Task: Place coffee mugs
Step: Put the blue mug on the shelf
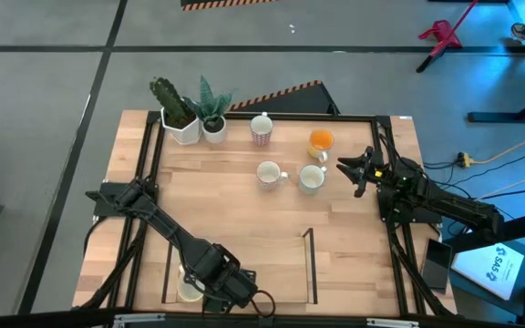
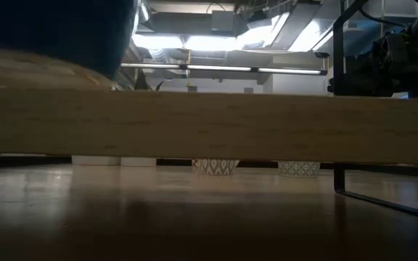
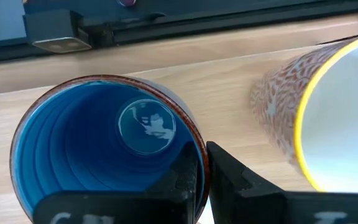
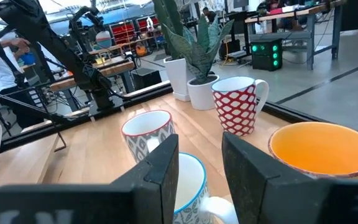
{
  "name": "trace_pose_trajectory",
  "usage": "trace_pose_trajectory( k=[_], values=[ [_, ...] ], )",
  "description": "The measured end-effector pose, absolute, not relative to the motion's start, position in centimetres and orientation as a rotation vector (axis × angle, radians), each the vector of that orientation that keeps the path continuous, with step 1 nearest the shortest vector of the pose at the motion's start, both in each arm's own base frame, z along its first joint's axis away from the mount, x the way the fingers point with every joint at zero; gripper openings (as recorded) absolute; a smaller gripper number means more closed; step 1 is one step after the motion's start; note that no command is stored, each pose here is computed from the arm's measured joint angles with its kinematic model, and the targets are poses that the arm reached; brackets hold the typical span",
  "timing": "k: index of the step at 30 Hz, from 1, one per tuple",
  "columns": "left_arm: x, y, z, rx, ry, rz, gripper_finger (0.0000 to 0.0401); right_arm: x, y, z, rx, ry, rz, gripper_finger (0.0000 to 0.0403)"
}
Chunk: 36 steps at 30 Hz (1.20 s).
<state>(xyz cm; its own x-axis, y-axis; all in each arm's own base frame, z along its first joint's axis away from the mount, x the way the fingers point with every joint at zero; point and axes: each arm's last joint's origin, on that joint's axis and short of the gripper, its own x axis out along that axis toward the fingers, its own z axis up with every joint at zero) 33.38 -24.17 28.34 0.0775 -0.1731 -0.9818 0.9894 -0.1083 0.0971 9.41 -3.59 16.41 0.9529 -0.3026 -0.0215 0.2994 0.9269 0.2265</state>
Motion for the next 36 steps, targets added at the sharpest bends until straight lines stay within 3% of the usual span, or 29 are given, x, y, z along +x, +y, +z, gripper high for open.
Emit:
trace_pose_trajectory(
  k=[36],
  values=[
    [33.4, -24.5, 27.2, 1.198, 0.917, -1.359, 0.0016, 9.4, -3.6, 16.4, 0.206, -0.010, -0.309, 0.0111]
  ],
)
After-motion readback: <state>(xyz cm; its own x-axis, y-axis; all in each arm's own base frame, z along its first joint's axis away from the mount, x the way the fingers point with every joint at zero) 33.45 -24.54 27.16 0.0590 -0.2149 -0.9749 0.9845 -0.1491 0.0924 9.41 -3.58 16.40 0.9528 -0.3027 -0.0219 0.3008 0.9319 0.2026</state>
